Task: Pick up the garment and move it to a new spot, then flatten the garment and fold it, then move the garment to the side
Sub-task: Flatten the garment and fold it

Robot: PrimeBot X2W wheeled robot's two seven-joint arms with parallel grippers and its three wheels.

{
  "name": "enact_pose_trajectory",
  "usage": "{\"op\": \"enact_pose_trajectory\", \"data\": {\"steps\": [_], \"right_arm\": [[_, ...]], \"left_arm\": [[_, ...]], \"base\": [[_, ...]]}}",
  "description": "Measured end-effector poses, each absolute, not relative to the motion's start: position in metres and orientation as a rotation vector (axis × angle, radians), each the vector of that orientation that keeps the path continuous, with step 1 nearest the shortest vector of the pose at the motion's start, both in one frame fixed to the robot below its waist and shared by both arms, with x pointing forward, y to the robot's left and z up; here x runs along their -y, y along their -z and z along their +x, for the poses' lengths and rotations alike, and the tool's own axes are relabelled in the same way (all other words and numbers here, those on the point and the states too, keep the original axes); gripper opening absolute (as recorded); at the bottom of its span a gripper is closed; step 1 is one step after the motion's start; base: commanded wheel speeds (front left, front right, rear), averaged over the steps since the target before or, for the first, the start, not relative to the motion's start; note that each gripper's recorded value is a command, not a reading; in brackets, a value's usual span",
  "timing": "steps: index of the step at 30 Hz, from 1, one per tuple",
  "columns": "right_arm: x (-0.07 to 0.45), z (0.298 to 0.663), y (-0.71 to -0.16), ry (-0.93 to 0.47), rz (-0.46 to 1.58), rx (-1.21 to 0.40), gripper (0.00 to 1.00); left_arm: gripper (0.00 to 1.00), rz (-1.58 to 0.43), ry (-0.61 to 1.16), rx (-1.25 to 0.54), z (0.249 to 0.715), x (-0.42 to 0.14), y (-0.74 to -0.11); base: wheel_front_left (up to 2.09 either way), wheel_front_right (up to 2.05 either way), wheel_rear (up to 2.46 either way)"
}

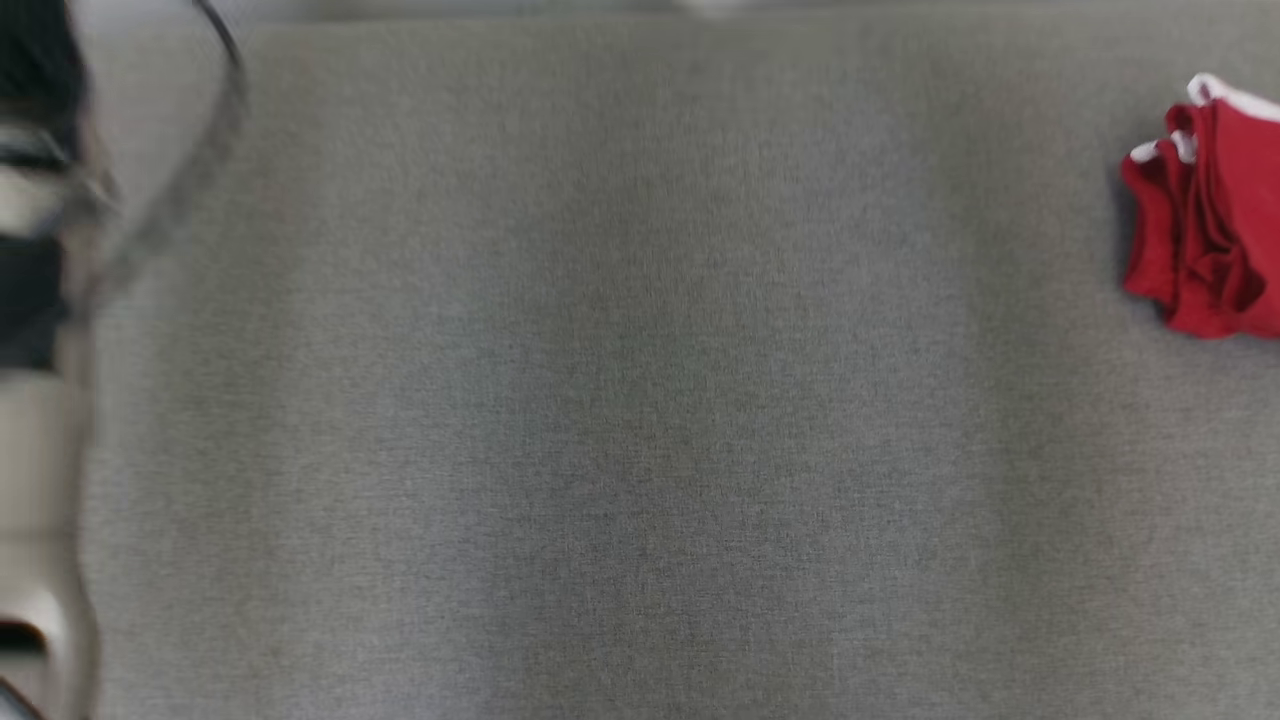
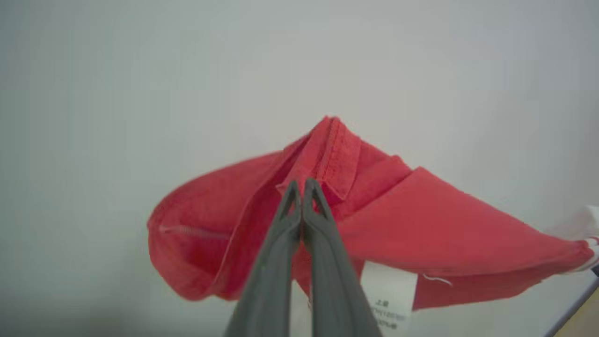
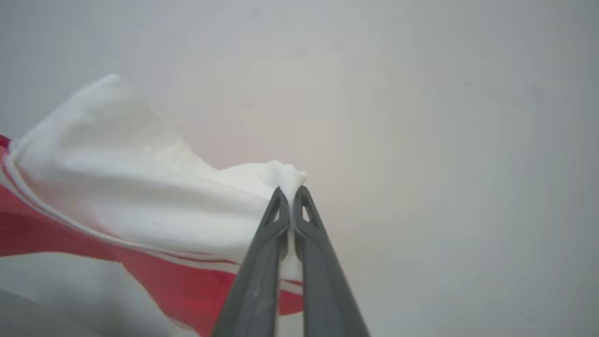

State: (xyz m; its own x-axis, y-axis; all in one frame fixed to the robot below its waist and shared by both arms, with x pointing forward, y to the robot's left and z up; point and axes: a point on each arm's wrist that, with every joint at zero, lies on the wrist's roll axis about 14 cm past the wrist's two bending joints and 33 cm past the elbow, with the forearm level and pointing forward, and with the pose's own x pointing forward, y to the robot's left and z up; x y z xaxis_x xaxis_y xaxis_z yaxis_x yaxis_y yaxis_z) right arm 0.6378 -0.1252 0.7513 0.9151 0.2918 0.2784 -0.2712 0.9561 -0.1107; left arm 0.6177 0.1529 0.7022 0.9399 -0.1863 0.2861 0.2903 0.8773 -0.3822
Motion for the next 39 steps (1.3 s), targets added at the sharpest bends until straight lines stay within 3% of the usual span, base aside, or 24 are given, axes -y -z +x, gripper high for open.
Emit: {"op": "enact_pose_trajectory", "data": {"steps": [3,6,15,24,39], "right_arm": [[0.129,0.64,-0.659,-0.296,-0.061,0.15,0.0],[0.136,0.617,-0.586,-0.292,-0.022,0.033,0.0],[0.141,0.529,-0.471,-0.292,0.09,-0.14,0.0],[0.124,0.46,-0.438,-0.356,0.143,-0.227,0.0],[0.157,0.374,-0.415,-0.33,0.163,-0.329,0.0]], "left_arm": [[0.0,-0.46,0.22,0.065,0.611,-0.149,-0.612],[0.0,-0.482,0.177,-0.128,0.581,-0.15,-0.529],[0.0,-0.54,0.082,-0.365,0.491,-0.155,-0.424],[0.0,-0.527,0.092,-0.415,0.436,-0.146,-0.4],[0.0,-0.526,0.08,-0.426,0.369,-0.147,-0.39]], "base": [[0.0,0.0,0.0],[0.0,0.0,0.0],[0.0,0.0,0.0],[0.0,0.0,0.0],[0.0,0.0,0.0]]}}
